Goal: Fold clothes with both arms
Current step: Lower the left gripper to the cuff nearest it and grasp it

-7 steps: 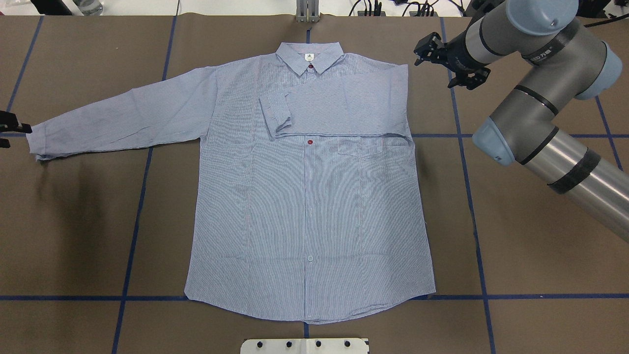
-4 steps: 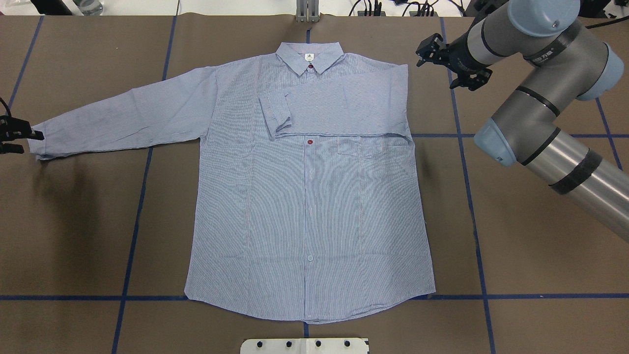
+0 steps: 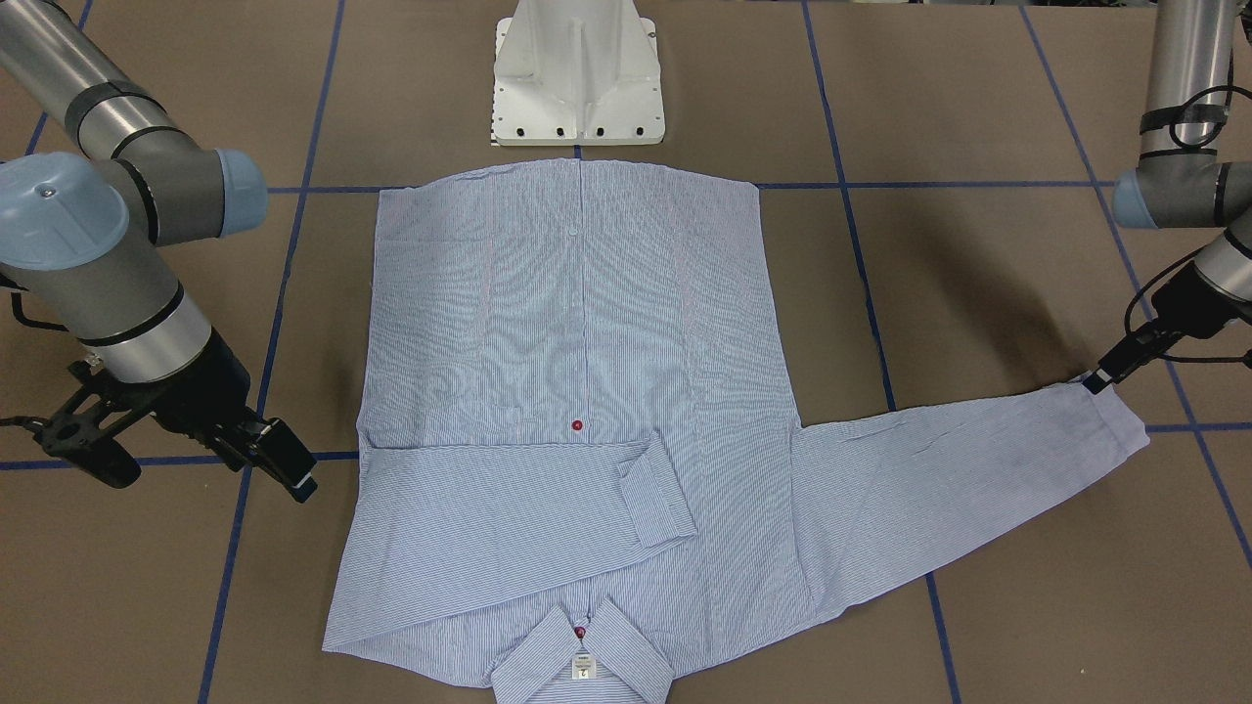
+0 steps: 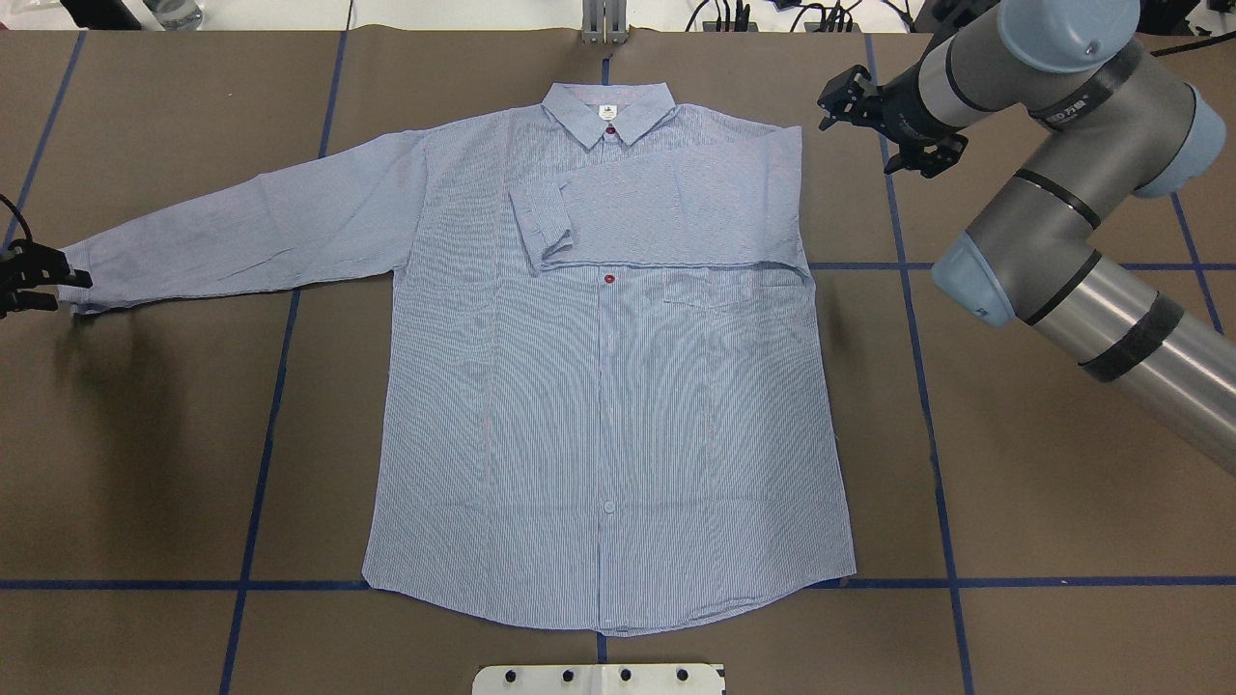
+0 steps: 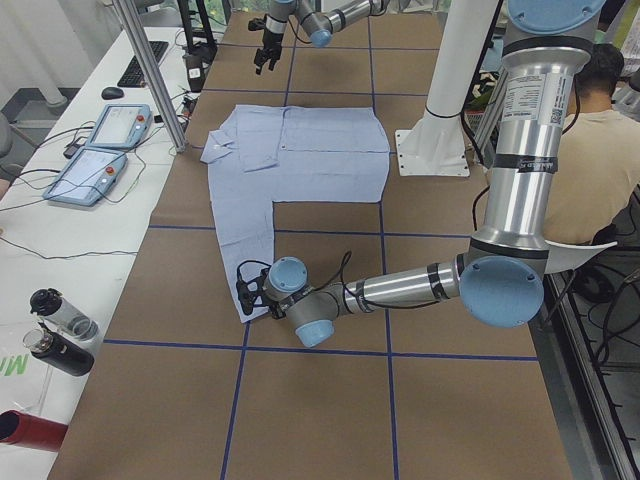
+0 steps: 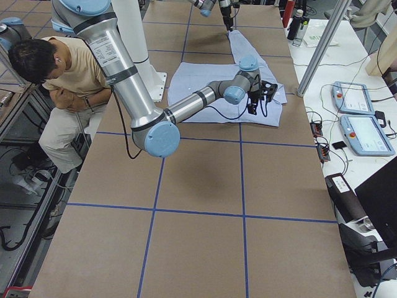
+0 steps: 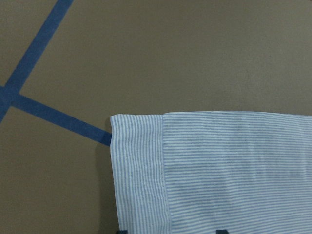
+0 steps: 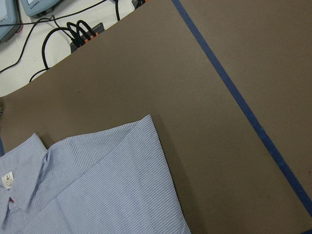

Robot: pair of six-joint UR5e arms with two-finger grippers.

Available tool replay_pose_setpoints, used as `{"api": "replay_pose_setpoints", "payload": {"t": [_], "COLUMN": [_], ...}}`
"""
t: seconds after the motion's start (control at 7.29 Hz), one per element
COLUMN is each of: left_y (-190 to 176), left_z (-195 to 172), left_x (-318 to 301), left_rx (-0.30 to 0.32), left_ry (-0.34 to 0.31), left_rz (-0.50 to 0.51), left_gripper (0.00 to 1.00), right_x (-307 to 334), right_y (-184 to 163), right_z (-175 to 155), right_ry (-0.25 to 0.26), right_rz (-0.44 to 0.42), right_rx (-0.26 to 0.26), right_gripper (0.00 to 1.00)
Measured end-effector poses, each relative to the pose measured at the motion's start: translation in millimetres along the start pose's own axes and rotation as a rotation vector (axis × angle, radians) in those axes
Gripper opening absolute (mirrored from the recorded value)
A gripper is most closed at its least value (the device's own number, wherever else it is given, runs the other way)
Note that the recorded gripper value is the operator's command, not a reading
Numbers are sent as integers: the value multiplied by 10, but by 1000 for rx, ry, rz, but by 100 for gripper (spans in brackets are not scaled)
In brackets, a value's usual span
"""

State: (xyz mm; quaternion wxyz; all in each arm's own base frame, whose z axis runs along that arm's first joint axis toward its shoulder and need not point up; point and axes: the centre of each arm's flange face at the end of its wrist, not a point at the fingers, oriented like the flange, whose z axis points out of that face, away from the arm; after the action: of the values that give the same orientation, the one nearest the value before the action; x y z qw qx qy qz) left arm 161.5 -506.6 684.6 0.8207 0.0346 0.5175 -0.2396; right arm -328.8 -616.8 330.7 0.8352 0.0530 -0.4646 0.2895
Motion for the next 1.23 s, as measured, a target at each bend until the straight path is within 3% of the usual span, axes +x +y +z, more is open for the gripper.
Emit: {"api": "replay_pose_setpoints", "payload": {"t": [0.69,0.82,0.96,1.1,1.23], "left_y": [18,24,28,33,37], "left_z": [24,24,24,26,25], "left_x": [-81,-97,-107,-115,-121], "left_rx": [-5,-6,-6,-7,-8], "left_ry": [-12,-14,-15,-16,-16], "left_rz": [-39,-40,-41,-42,-43], "left_gripper": [45,37,22,0,0], "right_x": [12,12,13,15,16], "right_y": [-2,-2,-2,-3,-7], "right_z": [5,5,5,6,4], "right_ry": [2,2,2,2,2], "right_rz": [0,0,0,1,1], "right_rx": [1,1,1,1,2], "right_gripper": [98,98,98,98,98]}}
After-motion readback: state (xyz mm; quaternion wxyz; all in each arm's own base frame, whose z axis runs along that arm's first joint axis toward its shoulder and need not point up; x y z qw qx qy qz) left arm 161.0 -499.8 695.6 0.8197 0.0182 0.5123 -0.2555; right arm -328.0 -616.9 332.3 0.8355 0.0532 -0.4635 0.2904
